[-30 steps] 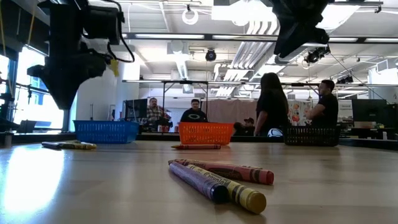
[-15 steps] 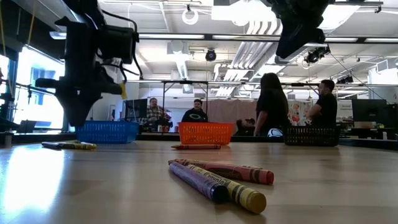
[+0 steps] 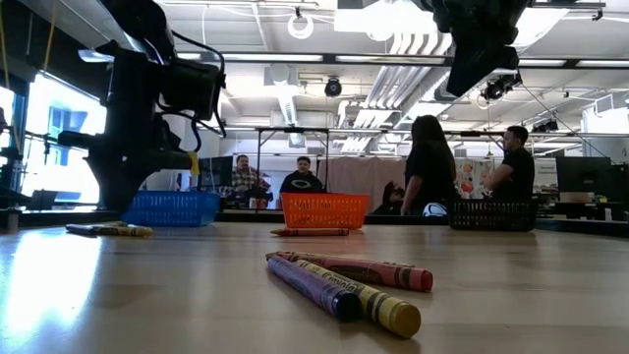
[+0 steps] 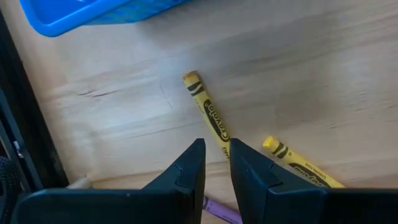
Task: Sort crayons
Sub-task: Put the yellow crayon into the orange bin
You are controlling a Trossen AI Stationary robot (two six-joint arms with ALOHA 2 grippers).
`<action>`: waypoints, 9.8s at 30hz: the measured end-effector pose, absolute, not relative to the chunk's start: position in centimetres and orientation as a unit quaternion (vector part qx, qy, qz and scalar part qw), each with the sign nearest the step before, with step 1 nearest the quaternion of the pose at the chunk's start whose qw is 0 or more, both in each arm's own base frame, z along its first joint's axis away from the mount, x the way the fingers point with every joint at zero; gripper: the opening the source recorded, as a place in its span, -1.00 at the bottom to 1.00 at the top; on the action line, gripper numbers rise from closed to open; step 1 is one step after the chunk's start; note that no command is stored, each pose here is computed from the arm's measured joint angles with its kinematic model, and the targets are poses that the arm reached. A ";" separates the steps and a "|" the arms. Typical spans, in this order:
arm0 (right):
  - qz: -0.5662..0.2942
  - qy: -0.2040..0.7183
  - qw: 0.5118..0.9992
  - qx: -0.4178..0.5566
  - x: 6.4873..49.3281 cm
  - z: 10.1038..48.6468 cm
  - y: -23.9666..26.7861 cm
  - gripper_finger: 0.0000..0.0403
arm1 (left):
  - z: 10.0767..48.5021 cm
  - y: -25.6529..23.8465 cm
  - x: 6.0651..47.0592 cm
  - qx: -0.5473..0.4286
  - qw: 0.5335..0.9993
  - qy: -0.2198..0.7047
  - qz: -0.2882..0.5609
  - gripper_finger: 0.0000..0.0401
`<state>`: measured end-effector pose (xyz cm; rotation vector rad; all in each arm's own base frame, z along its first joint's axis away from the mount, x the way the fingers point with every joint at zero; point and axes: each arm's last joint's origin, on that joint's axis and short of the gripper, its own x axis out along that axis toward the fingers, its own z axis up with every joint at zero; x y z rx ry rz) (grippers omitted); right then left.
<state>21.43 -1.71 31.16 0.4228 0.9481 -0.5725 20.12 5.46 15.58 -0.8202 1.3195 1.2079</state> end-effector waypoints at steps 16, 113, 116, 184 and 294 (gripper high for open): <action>-0.261 0.486 0.818 0.164 20.8 30.8 -1.7 -0.64 | 13.3 6.8 20.7 -0.364 0.514 0.571 0.527 -0.70; -0.306 0.503 0.786 0.188 19.9 30.6 -4.7 -0.64 | 18.4 4.7 33.7 -0.296 0.858 0.419 -0.034 -0.71; -0.304 0.504 0.786 0.189 19.9 30.6 -4.7 -0.64 | 17.4 2.5 32.2 -0.296 0.803 0.516 -0.036 -0.71; -0.368 0.465 0.767 0.244 19.9 30.7 -4.8 -0.33 | 14.7 3.7 22.7 0.117 0.705 0.694 -0.088 -0.71; -0.368 0.465 0.767 0.244 19.9 30.7 -4.8 -0.33 | 20.5 13.6 34.3 -0.062 0.919 0.348 0.173 -0.61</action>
